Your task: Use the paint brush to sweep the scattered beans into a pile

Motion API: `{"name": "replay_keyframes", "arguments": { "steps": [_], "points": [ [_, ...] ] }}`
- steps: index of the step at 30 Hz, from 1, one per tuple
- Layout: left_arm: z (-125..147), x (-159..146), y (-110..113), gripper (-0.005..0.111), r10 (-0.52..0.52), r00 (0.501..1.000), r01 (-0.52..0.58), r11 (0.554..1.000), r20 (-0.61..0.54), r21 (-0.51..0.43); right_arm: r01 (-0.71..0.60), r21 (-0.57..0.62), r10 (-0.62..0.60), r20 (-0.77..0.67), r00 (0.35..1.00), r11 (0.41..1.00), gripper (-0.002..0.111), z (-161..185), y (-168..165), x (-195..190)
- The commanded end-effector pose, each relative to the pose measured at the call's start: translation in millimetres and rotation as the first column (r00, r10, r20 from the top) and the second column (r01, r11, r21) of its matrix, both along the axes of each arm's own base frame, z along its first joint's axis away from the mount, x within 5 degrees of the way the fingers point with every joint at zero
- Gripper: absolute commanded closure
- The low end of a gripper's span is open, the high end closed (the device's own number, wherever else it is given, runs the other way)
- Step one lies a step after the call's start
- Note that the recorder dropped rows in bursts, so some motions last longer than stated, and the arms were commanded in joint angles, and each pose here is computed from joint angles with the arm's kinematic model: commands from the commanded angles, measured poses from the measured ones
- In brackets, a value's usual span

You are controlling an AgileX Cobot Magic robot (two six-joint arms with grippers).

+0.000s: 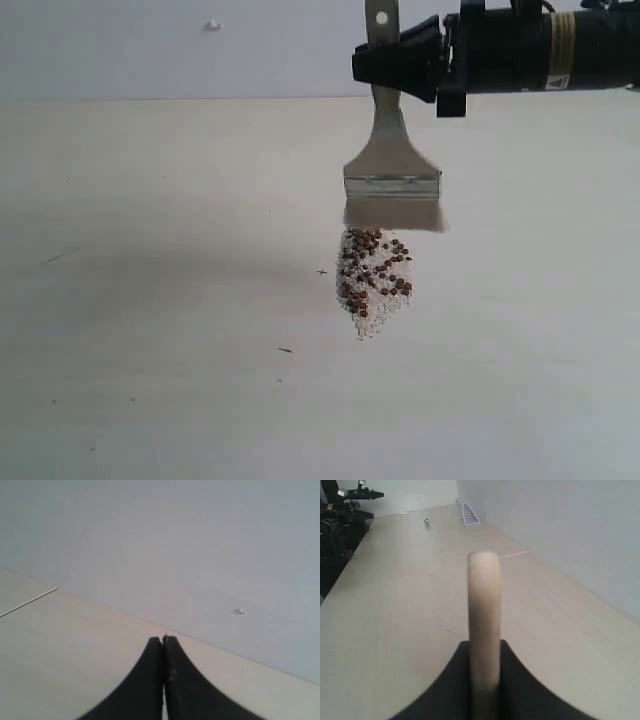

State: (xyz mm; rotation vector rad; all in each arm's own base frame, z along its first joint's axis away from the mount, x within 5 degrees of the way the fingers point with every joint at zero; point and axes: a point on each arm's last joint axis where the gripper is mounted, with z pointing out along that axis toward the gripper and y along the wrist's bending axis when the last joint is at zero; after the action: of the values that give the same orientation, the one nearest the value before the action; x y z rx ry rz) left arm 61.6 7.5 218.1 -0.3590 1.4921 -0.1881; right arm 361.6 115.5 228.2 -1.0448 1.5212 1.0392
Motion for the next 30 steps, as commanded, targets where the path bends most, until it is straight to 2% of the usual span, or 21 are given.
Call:
{"name": "replay_keyframes", "arguments": {
  "steps": [1,16,20,23,26,30],
  "points": [
    [-1,0,0,0.107,-0.001,1.000,0.001,1.000,-0.007,-0.005,0.003,0.008,-0.003,-0.008,1.000,1.000,0.108,-12,-1,-26],
    [-1,0,0,0.107,-0.001,1.000,0.001,1.000,-0.007,-0.005,-0.038,-0.041,0.035,-0.057,0.998,0.998,0.108,-35,-3,-76],
    [-1,0,0,0.107,-0.001,1.000,0.001,1.000,-0.007,-0.005,-0.099,-0.091,0.094,-0.050,0.994,0.991,0.108,-24,-4,-85],
    [-1,0,0,0.107,-0.001,1.000,0.001,1.000,-0.007,-0.005,-0.090,-0.085,0.089,-0.015,0.996,0.992,0.108,-6,-5,-93],
    [-1,0,0,0.107,-0.001,1.000,0.001,1.000,-0.007,-0.005,-0.099,-0.067,0.100,0.016,0.995,0.993,0.108,5,2,-102],
    [-1,0,0,0.107,-0.001,1.000,0.001,1.000,-0.007,-0.005,-0.201,-0.076,0.205,0.056,0.977,0.977,0.108,4,27,-115]
  ]
}}
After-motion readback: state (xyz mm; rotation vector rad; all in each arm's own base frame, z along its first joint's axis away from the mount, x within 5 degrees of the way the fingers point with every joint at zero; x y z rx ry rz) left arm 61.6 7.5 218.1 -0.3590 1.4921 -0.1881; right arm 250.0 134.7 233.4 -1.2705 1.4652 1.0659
